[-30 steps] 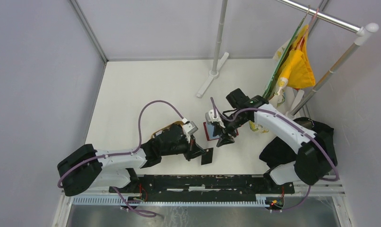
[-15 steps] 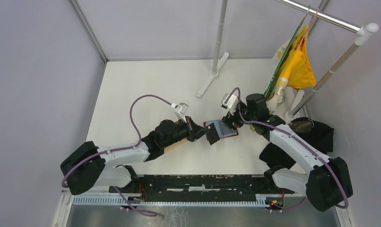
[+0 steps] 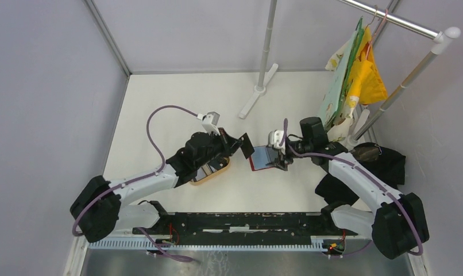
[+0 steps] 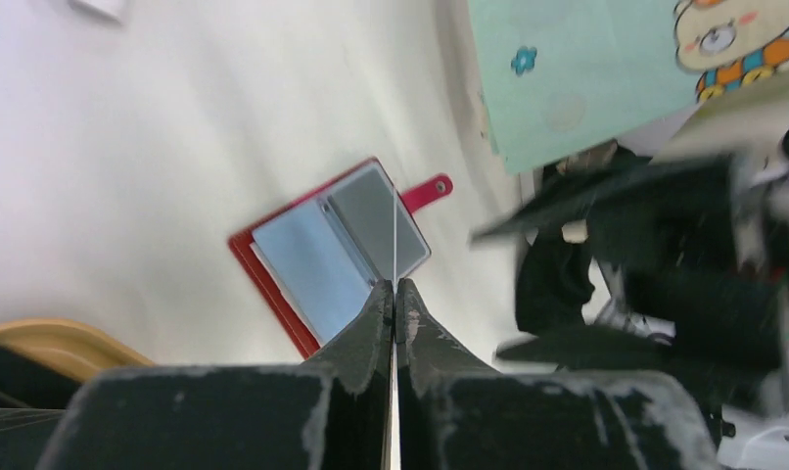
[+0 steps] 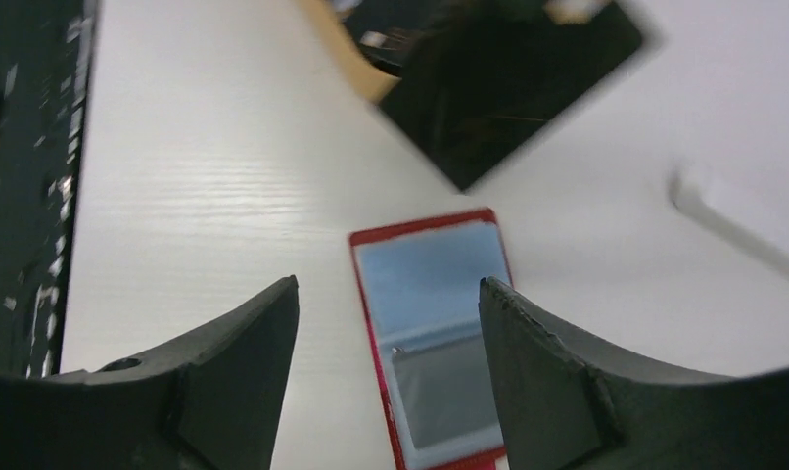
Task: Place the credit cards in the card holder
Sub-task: Insert the credit card into the card holder.
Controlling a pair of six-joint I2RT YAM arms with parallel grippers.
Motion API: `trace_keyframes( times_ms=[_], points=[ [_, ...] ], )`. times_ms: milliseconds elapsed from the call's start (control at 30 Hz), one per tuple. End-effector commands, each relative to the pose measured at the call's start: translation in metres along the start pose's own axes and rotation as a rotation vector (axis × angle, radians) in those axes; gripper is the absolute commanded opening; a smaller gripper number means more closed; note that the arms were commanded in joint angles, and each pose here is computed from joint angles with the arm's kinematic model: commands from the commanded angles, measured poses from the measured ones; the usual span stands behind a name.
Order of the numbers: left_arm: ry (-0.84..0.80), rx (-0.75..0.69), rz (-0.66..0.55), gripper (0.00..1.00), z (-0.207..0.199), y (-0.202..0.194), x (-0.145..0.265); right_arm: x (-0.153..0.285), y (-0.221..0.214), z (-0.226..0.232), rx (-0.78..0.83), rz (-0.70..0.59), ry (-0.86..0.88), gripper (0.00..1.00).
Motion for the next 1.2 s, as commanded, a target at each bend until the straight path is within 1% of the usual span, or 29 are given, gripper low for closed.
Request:
trace_keyframes(
  times_ms=[0,67,133,200,267,433,633,667,767,833,933,1167],
  points=[
    [0.156,-0.164,-0.157,0.02,-0.004,0.046,0.023,-0.015,0.018,0.046,0.431,-0.141,0.338,0.72],
    [0.193,-0.175,-0.188,0.02,-0.006,0.056,0.035,-0.024,0.022,0.055,0.555,-0.122,0.38,0.71],
    [0.21,-0.182,-0.219,0.02,-0.011,0.065,0.046,-0.035,0.026,0.059,0.611,-0.101,0.413,0.68],
    [0.227,-0.185,-0.24,0.02,-0.015,0.073,0.058,-0.049,0.029,0.064,0.663,-0.083,0.457,0.56],
    [0.241,-0.187,-0.257,0.02,-0.019,0.079,0.07,-0.064,0.031,0.067,0.697,-0.047,0.489,0.5],
    [0.235,-0.181,-0.316,0.02,-0.032,0.096,0.099,-0.094,0.038,0.069,0.76,0.031,0.479,0.37],
    [0.218,-0.175,-0.37,0.02,-0.044,0.111,0.124,-0.125,0.047,0.074,0.837,0.09,0.452,0.29],
    [0.217,-0.174,-0.379,0.02,-0.046,0.113,0.128,-0.131,0.048,0.075,0.846,0.09,0.451,0.26],
    [0.21,-0.172,-0.407,0.02,-0.051,0.119,0.139,-0.148,0.055,0.076,0.855,0.093,0.446,0.2],
    [0.21,-0.173,-0.419,0.02,-0.053,0.123,0.145,-0.159,0.059,0.076,0.854,0.101,0.43,0.18],
    [0.212,-0.171,-0.443,0.02,-0.053,0.125,0.153,-0.173,0.062,0.074,0.862,0.117,0.406,0.17],
    [0.206,-0.159,-0.485,0.02,-0.055,0.13,0.172,-0.208,0.061,0.084,0.851,0.141,0.411,0.17]
  ],
)
Point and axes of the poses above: each gripper's point midway between its finger pads, its own x axis back along the fingers, its own z axis along the line the jaws close on, y = z × x, the point moved 7 cm from there along x, back along the fingers, and after that the axes turned 5 degrees about x, right-handed, at the moved point
